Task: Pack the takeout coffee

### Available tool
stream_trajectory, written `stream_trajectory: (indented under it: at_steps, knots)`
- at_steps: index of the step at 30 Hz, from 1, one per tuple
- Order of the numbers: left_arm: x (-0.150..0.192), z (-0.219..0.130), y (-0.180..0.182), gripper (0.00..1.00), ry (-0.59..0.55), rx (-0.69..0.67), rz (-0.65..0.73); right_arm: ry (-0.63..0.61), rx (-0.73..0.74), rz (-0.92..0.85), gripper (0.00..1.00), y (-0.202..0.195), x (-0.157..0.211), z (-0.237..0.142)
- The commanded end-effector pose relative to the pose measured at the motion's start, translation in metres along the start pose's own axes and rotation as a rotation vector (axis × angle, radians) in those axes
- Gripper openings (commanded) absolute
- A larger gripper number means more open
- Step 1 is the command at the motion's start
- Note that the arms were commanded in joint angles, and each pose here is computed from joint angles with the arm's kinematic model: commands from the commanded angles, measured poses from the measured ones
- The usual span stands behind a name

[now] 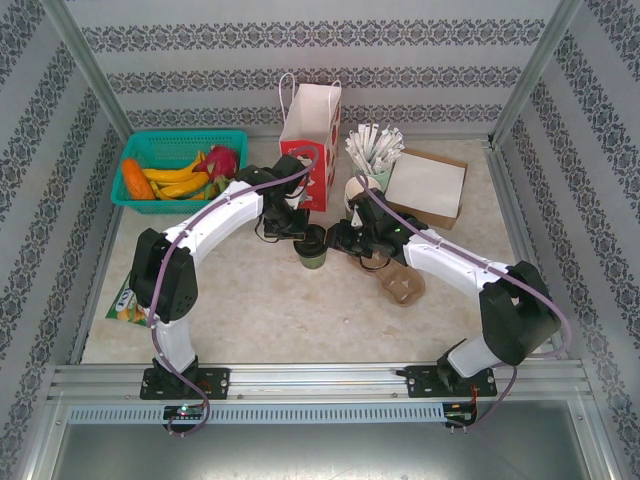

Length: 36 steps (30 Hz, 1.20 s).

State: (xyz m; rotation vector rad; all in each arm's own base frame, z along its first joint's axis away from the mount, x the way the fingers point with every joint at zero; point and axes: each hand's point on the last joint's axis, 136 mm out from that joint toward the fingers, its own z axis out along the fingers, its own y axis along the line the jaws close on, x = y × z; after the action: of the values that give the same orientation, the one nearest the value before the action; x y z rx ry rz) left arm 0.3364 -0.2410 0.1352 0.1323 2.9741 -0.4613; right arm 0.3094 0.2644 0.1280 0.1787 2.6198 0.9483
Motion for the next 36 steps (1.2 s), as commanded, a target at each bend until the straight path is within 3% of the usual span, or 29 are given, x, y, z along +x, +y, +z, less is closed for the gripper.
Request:
stream_trajectory:
  at_steps: [1, 15, 22, 27, 36]
  knots:
    - [0.016, 0.020, 0.006, 0.00, 0.088, -0.050, 0.024, 0.028, 0.038, 0.011, 0.26, -0.007, 0.005, 0.006]
    - [0.022, 0.029, 0.004, 0.00, 0.154, -0.039, 0.029, 0.101, 0.259, 0.046, 0.22, -0.055, 0.025, 0.004]
    - [0.031, 0.040, 0.019, 0.00, 0.206, -0.100, 0.009, 0.168, 0.358, 0.064, 0.21, -0.083, 0.044, 0.010]
    - [0.053, 0.066, 0.039, 0.00, 0.317, -0.131, -0.088, 0.239, 0.448, 0.069, 0.21, -0.108, 0.059, 0.016]
    - [0.108, 0.104, 0.068, 0.00, 0.538, -0.177, -0.101, 0.305, 0.529, 0.066, 0.21, -0.139, 0.084, 0.018]
